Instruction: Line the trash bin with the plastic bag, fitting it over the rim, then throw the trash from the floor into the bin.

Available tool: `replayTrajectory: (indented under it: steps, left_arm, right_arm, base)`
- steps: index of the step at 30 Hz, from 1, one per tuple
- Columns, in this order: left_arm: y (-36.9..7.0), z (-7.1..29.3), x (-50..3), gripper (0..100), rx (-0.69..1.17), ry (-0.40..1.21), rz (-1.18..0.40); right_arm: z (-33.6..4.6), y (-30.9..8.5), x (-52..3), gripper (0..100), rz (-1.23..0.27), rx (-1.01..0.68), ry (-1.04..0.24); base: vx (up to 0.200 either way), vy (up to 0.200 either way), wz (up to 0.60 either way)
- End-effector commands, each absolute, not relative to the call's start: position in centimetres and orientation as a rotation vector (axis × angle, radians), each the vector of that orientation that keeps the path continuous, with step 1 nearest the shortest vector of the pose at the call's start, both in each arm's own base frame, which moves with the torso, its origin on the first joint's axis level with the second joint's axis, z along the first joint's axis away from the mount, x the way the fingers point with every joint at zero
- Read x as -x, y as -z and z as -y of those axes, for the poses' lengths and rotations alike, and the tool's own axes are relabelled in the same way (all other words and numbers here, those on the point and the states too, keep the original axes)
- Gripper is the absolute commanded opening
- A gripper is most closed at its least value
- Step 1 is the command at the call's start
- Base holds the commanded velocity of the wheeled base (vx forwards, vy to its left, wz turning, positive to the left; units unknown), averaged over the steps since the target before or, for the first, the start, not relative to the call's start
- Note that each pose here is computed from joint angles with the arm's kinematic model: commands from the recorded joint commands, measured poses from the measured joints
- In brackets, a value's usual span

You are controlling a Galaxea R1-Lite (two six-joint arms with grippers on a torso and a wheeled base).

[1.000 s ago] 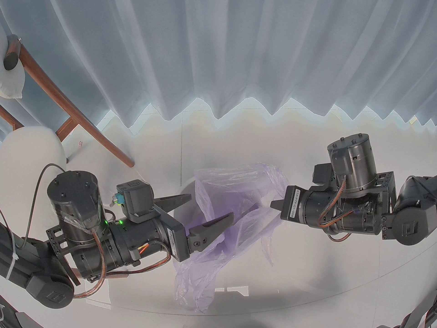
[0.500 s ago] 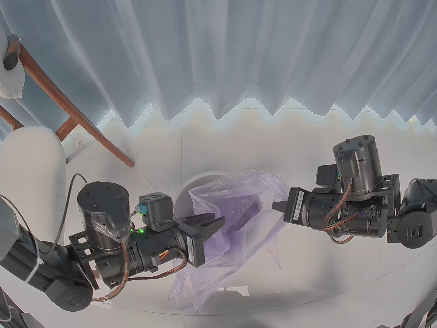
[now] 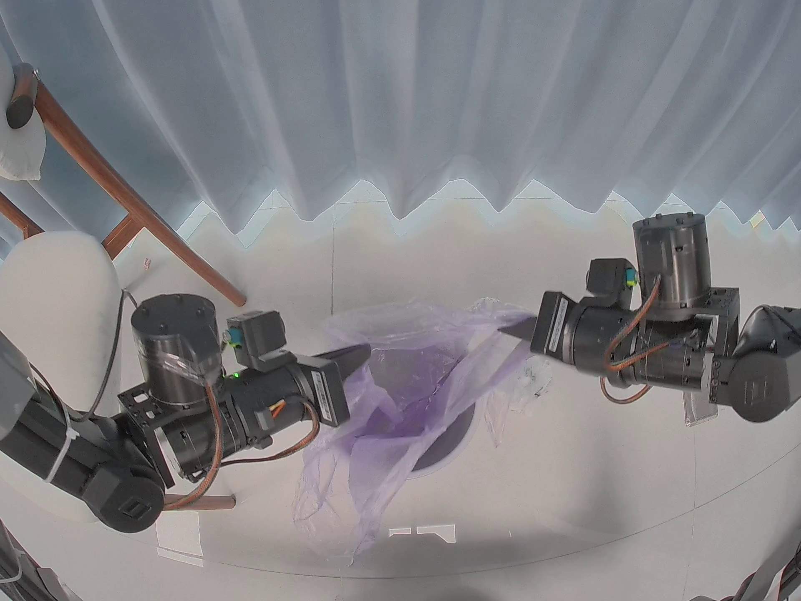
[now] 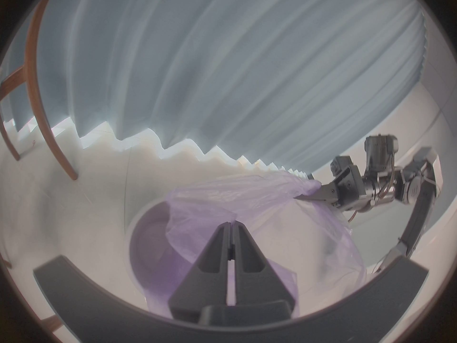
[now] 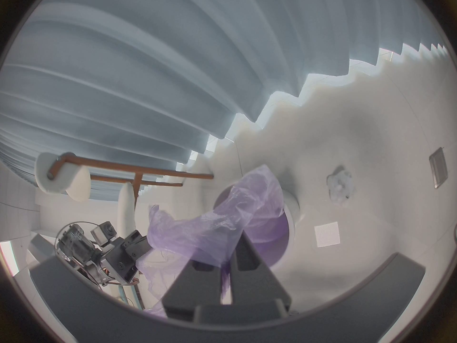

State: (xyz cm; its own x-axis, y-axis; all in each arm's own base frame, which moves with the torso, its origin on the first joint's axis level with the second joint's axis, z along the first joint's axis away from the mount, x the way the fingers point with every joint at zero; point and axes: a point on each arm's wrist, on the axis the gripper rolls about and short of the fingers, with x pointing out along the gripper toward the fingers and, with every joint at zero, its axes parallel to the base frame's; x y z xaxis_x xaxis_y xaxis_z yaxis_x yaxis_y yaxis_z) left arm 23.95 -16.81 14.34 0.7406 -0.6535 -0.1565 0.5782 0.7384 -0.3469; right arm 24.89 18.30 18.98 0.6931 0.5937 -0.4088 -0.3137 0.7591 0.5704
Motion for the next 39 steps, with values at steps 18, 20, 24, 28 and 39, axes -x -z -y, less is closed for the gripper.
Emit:
replayTrajectory:
  steps: [18,20,24,28,39]
  left_arm:
    - [-14.8,14.3,-29.3,0,0.394,0.533,-0.223]
    - [-14.4,14.1,-29.8,0,0.393,0.520,-0.232]
    - [-12.7,13.3,-31.2,0,0.389,0.468,-0.276]
    - [-12.0,12.8,-32.0,0,0.387,0.424,-0.285]
    - [-11.9,13.3,-31.8,0,0.378,0.409,-0.288]
  right_arm:
    - [-16.0,-17.2,-39.0,0,-0.485,-0.601,-0.525]
    - [-16.2,-16.7,-39.5,0,-0.491,-0.600,-0.523]
    - [-16.7,-14.5,-40.8,0,-0.527,-0.598,-0.508]
    - [-16.6,-13.6,-40.8,0,-0.566,-0.640,-0.486]
    - [-16.3,-17.1,-37.2,100,-0.531,-0.765,-0.578]
  base:
    - [0.000,0.000,0.00]
    - [0.000,0.000,0.00]
    - [0.000,0.000,0.00]
    - [0.000,0.000,0.00]
    - [0.000,0.000,0.00]
